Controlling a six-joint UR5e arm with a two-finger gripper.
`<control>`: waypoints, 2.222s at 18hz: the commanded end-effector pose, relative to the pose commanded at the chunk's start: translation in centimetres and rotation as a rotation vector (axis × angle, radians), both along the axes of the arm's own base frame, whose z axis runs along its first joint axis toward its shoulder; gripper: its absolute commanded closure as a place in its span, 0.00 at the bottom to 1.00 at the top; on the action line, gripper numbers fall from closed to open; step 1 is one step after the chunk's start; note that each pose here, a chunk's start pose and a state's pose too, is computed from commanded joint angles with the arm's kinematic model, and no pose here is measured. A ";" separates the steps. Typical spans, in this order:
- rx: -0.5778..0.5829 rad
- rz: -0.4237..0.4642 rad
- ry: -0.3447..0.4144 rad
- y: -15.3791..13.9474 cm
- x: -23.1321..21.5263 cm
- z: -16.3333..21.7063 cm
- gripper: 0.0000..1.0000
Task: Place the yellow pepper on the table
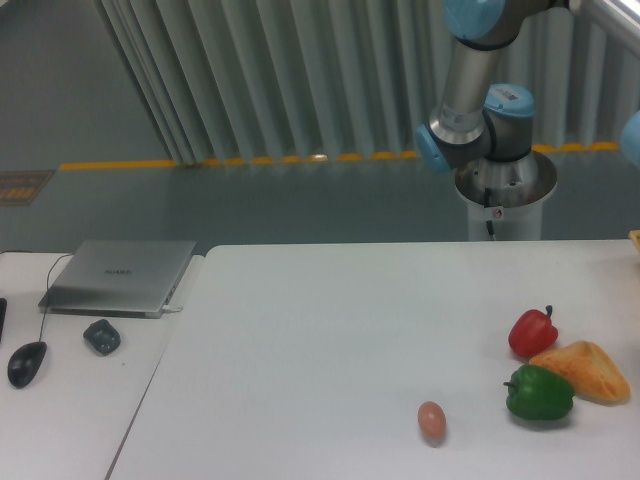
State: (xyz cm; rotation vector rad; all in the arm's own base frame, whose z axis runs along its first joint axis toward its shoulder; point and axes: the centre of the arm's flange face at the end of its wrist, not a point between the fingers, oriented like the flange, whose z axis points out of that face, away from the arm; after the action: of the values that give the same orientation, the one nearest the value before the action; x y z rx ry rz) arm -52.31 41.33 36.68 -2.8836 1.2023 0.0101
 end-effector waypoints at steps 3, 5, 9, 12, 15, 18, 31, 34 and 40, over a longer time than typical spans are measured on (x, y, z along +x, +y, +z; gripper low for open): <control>0.003 -0.002 0.005 0.0 0.1 0.3 0.00; 0.008 -0.003 0.012 0.0 0.2 0.7 0.00; 0.012 0.012 0.033 -0.4 0.8 1.1 0.00; 0.022 0.136 0.087 -3.6 -1.2 1.7 0.00; 0.021 0.181 0.108 -5.6 -1.5 2.8 0.00; 0.024 0.234 0.101 -8.8 -2.9 2.5 0.00; 0.015 0.599 0.068 -18.0 -6.1 0.4 0.00; 0.033 0.800 0.051 -18.6 -6.4 0.2 0.00; 0.128 1.115 -0.018 -20.7 -6.9 -1.0 0.00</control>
State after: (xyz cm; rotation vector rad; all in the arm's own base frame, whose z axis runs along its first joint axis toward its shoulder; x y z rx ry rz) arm -59.20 20.65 35.63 -2.9708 -0.4895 0.0683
